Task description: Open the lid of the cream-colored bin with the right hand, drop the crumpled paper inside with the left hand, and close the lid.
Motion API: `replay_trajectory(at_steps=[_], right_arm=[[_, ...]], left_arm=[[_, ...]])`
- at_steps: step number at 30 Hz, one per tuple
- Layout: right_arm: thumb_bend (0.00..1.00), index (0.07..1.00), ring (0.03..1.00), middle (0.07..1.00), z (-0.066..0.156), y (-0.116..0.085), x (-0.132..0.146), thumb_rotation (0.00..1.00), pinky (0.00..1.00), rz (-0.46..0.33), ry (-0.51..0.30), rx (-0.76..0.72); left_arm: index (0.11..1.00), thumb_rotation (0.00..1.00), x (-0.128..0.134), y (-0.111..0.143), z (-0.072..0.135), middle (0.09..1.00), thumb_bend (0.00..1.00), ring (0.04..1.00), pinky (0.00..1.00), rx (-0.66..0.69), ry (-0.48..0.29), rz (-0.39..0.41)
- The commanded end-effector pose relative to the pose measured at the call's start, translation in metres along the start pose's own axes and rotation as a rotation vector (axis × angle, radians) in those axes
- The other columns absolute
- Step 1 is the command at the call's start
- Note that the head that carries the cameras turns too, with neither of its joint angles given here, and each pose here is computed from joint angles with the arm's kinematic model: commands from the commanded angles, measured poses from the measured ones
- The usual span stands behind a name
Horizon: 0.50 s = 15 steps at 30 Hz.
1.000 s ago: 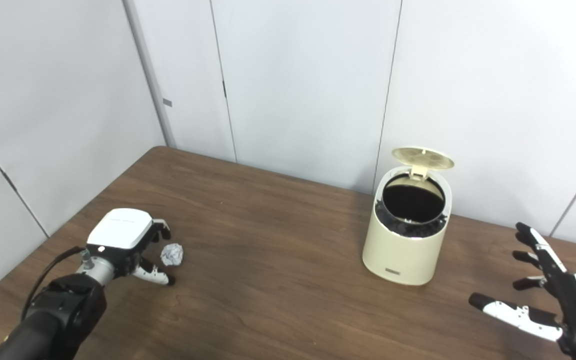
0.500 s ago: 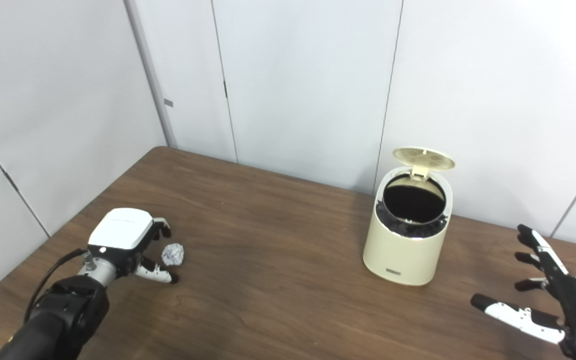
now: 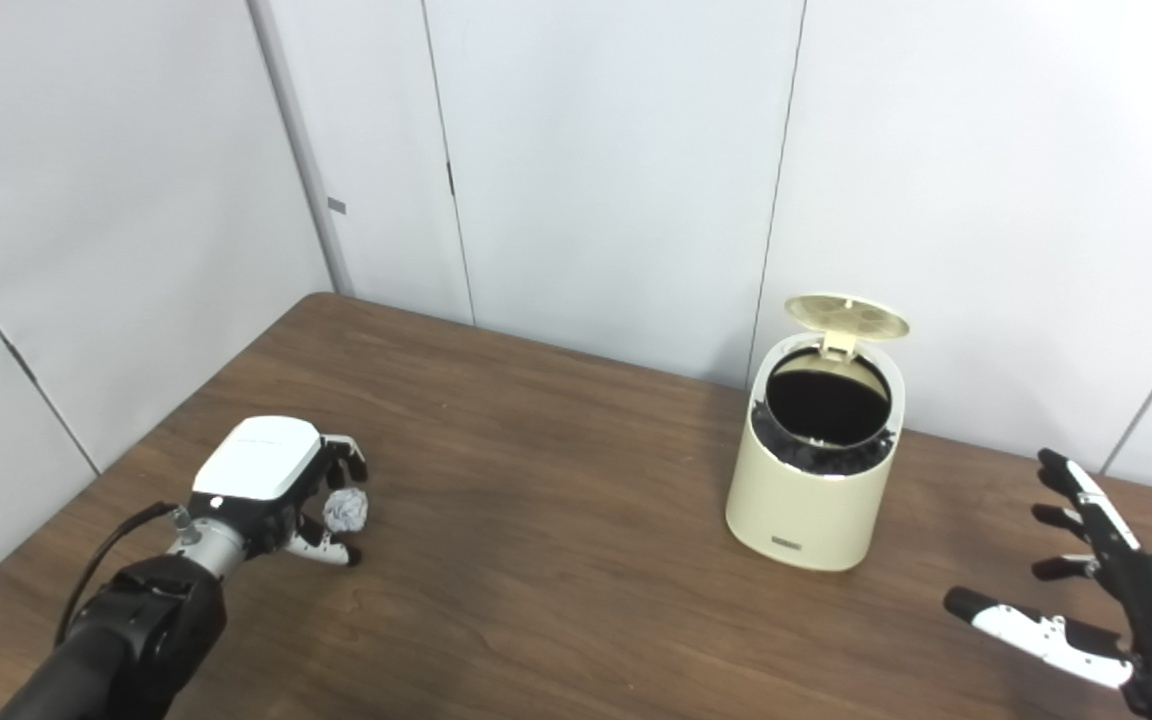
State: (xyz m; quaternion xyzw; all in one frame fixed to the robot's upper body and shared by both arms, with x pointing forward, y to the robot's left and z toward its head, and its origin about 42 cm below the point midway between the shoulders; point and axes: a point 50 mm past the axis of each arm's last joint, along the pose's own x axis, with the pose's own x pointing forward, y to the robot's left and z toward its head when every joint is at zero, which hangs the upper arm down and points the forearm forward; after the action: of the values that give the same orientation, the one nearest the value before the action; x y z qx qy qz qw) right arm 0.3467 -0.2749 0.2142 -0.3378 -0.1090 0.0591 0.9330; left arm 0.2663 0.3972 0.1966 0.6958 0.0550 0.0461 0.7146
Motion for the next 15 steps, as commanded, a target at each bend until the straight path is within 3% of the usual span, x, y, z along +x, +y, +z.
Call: replay_trajectory(at_steps=[1, 2, 4, 9, 11, 15], right_arm=[[0.87, 0.934, 0.848, 0.924, 0.015, -0.0165, 0.0048, 0.51, 0.63, -0.04, -0.086, -0.022], [0.88, 0.934, 0.85, 0.925, 0.0148, -0.017, 0.0047, 0.52, 0.64, -0.04, -0.086, -0.023], [0.88, 0.934, 0.845, 0.924, 0.0151, -0.0177, 0.0044, 0.53, 0.63, -0.041, -0.086, -0.027], [0.87, 0.935, 0.833, 0.921, 0.0149, -0.0189, 0.0036, 0.55, 0.6, -0.041, -0.087, -0.036], [0.88, 0.935, 0.828, 0.918, 0.0148, -0.019, 0.0039, 0.56, 0.58, -0.041, -0.085, -0.035], [0.87, 0.928, 0.824, 0.915, 0.0164, -0.0191, 0.0035, 0.54, 0.58, -0.043, -0.084, -0.03]], left_arm=[[0.616, 0.07, 0.0035, -0.0073, -0.0001, 0.575, 0.78, 0.521, 0.4, 0.014, -0.004, -0.037], [0.544, 0.06, 0.0039, -0.0082, 0.0, 0.563, 0.63, 0.512, 0.4, 0.016, -0.002, -0.041], [0.531, 0.02, 0.0052, -0.0115, -0.0014, 0.483, 0.55, 0.49, 0.38, 0.022, 0.001, -0.044], [0.522, 0.0, 0.0071, -0.0163, -0.0045, 0.419, 0.52, 0.395, 0.3, 0.06, 0.004, -0.041], [0.496, 0.0, 0.0079, -0.0171, -0.0061, 0.468, 0.53, 0.394, 0.3, 0.069, 0.006, -0.04], [0.518, 0.0, 0.0074, -0.0139, -0.0055, 0.42, 0.52, 0.391, 0.28, 0.088, 0.008, -0.035]])
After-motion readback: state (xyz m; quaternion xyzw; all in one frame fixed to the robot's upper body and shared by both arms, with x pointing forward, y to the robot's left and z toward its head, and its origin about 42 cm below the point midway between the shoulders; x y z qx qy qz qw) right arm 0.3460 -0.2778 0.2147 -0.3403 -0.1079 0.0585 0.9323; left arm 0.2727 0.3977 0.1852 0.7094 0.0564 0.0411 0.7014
